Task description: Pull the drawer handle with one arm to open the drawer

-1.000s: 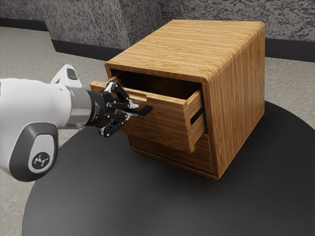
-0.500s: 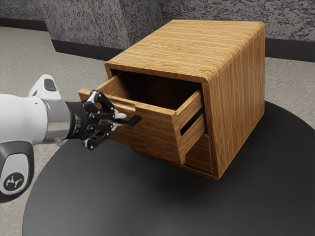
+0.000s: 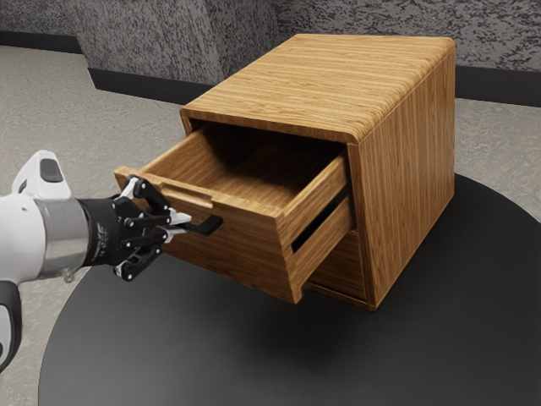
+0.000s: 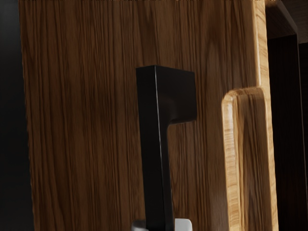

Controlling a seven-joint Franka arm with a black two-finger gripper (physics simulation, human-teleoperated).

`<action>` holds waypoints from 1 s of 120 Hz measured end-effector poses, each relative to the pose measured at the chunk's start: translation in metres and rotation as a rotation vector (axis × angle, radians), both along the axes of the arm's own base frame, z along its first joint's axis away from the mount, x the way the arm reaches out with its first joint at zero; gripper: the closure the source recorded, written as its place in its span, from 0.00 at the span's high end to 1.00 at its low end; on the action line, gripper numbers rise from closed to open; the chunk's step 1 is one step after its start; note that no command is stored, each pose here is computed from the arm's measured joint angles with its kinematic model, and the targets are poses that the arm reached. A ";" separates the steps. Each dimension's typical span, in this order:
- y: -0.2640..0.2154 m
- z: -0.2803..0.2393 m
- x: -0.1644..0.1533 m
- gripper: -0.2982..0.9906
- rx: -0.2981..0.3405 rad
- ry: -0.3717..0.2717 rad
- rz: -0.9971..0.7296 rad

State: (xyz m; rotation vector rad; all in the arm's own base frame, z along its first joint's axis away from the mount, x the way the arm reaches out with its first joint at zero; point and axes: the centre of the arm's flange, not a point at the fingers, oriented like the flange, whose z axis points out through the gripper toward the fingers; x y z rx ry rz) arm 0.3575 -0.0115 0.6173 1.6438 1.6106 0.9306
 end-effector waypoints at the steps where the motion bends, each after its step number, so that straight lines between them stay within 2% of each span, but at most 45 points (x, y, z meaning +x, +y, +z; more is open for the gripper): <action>1: 0.000 0.000 -0.001 0.16 0.001 0.000 0.000; 88: -0.009 0.000 -0.069 0.16 0.041 -0.038 0.009; 102: -0.017 0.009 -0.082 0.32 0.061 -0.061 0.003; 112: -0.022 0.022 -0.108 0.46 0.078 -0.099 0.005; 120: -0.020 0.035 -0.118 0.54 0.069 -0.055 0.011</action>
